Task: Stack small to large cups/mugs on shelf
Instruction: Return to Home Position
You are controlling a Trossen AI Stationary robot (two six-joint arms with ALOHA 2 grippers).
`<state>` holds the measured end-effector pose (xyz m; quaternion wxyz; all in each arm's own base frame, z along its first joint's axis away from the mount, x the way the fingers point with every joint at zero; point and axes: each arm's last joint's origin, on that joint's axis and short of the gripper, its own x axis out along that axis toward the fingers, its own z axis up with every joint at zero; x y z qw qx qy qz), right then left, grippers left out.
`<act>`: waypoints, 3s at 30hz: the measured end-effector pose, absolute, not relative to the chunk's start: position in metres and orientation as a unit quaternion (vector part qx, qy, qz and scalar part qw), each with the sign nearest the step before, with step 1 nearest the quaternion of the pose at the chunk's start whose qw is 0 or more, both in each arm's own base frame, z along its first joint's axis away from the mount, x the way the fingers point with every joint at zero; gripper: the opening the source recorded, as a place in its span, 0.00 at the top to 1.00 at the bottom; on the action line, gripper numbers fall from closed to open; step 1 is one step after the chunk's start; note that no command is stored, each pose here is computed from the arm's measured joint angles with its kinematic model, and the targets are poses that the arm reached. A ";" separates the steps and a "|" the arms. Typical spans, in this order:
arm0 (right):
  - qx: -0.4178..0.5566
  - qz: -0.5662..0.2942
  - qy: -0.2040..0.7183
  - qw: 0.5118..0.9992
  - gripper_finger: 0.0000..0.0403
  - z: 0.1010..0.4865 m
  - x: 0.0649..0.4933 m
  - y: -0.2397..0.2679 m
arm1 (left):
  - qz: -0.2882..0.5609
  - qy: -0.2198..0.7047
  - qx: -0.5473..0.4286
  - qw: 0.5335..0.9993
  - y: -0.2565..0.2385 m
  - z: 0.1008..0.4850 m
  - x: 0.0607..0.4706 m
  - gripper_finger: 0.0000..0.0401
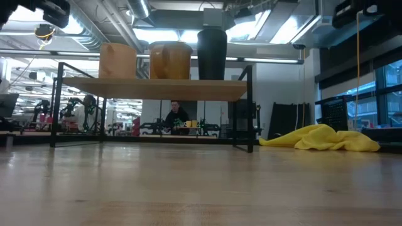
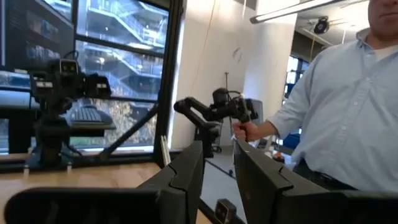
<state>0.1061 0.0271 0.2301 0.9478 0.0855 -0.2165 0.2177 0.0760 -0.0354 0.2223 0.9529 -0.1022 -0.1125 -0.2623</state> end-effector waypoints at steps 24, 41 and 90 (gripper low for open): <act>-0.005 0.238 -0.118 0.964 0.63 0.190 0.112 0.030 | -0.194 0.022 -0.135 0.971 -0.037 0.167 0.090 0.78; 0.050 0.238 0.033 0.969 0.63 0.164 0.115 0.031 | -0.194 0.021 -0.111 0.974 -0.038 0.166 0.091 0.78; 0.048 0.238 0.032 0.970 0.63 0.164 0.115 0.031 | -0.195 0.021 -0.111 0.974 -0.038 0.166 0.091 0.78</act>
